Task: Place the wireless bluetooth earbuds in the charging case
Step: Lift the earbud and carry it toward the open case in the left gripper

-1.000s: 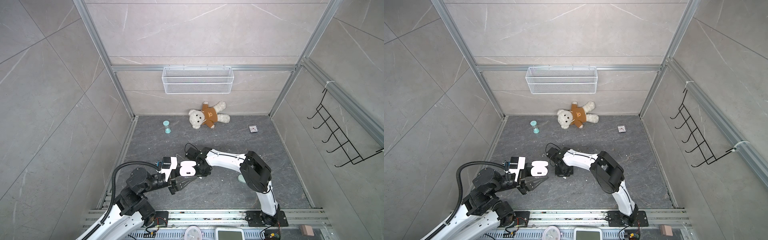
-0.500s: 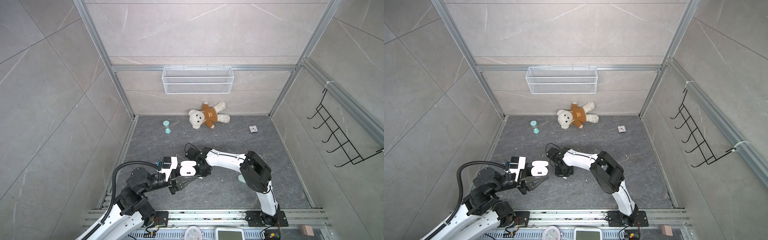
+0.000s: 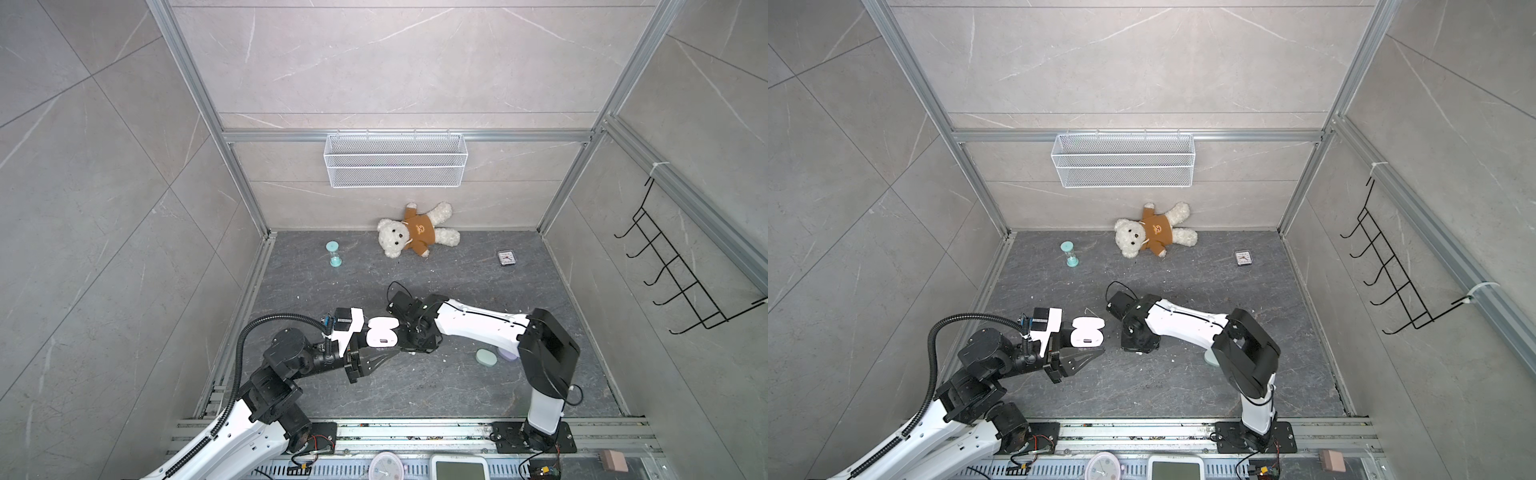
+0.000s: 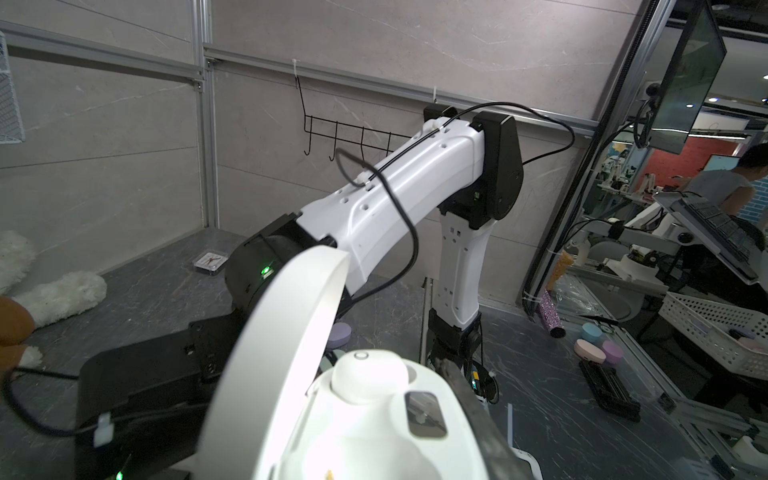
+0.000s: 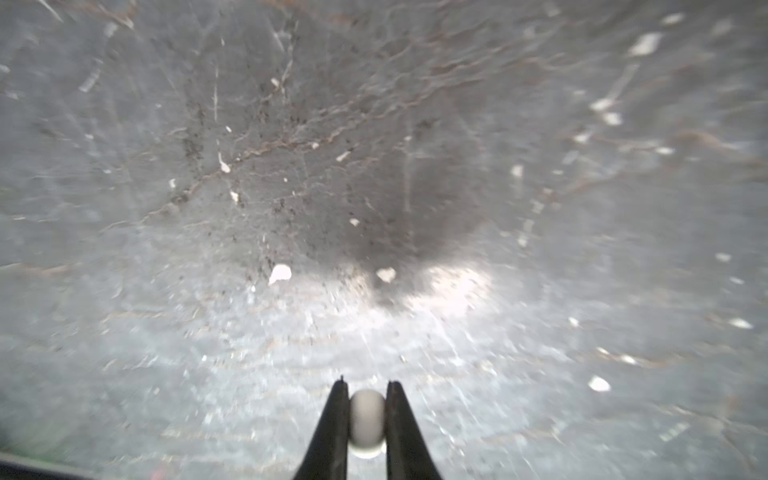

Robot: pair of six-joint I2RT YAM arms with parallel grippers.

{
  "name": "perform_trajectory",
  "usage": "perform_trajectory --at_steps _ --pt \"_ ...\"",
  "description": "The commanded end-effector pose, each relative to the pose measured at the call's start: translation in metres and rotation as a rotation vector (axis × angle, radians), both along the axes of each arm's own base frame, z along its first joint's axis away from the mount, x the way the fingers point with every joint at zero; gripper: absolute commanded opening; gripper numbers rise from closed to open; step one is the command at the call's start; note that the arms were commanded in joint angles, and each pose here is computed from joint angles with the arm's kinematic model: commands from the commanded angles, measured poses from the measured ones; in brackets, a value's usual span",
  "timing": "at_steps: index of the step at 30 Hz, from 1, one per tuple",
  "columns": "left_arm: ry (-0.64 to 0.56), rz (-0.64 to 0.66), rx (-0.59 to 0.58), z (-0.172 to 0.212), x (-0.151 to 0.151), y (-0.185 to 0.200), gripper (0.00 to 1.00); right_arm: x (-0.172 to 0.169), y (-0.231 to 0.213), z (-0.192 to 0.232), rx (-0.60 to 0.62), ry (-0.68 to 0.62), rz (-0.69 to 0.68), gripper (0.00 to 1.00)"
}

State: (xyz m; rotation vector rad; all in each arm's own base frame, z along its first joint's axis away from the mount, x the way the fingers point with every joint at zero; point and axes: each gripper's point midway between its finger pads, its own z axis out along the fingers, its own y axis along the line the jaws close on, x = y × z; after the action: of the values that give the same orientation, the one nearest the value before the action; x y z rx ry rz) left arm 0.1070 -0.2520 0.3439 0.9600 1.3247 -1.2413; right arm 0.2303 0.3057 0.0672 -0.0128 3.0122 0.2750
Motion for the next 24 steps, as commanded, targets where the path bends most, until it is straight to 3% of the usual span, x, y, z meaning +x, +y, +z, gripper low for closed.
perform_trajectory --at_steps 1,13,24 --pt "-0.068 -0.009 -0.060 0.024 -0.001 0.000 0.18 0.004 -0.014 0.027 0.052 -0.055 -0.057 0.16" --pt "-0.119 -0.051 -0.087 0.032 0.022 -0.033 0.18 0.014 -0.058 0.143 0.286 -0.256 -0.158 0.16" --pt "-0.160 -0.058 -0.137 0.037 0.066 -0.065 0.17 0.007 -0.096 0.237 0.420 -0.391 -0.195 0.16"
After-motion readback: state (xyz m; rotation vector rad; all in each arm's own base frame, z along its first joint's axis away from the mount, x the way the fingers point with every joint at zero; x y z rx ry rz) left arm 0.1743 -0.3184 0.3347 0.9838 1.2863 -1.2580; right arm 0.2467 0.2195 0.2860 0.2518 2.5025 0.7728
